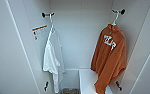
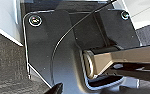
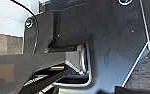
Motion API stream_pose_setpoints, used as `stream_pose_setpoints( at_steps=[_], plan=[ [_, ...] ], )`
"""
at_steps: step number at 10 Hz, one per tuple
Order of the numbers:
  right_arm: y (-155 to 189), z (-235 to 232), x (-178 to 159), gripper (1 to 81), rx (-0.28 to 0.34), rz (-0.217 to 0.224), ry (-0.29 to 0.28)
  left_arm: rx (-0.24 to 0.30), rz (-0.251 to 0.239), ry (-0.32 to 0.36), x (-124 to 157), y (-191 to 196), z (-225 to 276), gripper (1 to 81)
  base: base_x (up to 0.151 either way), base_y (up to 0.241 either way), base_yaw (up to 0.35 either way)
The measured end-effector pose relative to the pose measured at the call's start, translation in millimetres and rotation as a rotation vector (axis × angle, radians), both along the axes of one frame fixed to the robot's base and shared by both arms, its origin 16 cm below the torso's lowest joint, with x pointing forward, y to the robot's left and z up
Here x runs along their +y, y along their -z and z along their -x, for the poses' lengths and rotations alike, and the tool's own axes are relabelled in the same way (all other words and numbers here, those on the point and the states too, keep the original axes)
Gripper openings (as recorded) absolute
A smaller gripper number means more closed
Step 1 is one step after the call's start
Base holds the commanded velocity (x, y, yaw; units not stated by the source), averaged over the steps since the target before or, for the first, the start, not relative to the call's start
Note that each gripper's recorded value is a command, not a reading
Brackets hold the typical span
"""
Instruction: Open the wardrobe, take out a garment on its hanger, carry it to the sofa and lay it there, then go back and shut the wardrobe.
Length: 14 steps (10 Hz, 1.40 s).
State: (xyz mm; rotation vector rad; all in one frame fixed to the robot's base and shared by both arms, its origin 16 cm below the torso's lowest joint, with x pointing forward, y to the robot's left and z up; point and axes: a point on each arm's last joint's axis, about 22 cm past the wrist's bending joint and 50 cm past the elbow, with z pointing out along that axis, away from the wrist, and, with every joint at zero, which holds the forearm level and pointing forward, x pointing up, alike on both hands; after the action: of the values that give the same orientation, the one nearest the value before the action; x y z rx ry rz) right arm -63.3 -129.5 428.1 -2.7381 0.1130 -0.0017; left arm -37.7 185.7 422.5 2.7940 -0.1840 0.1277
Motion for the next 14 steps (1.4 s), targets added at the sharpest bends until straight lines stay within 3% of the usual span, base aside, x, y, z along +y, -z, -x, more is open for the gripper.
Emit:
stream_pose_setpoints(
  at_steps=[8, 14],
  plan=[
    [0, 0, 0, 81.1, -0.001, 0.000, -0.004, 0.000, 0.000, 0.000, 0, 0, 0, 81.1, 0.097, 0.000, 0.000],
    [0, 2, 0, 81.1, -0.002, 0.001, 0.012, 0.011, 0.002, 0.019, -1, 0, 5, 81.1, 0.000, 0.000, 0.000]
  ],
)
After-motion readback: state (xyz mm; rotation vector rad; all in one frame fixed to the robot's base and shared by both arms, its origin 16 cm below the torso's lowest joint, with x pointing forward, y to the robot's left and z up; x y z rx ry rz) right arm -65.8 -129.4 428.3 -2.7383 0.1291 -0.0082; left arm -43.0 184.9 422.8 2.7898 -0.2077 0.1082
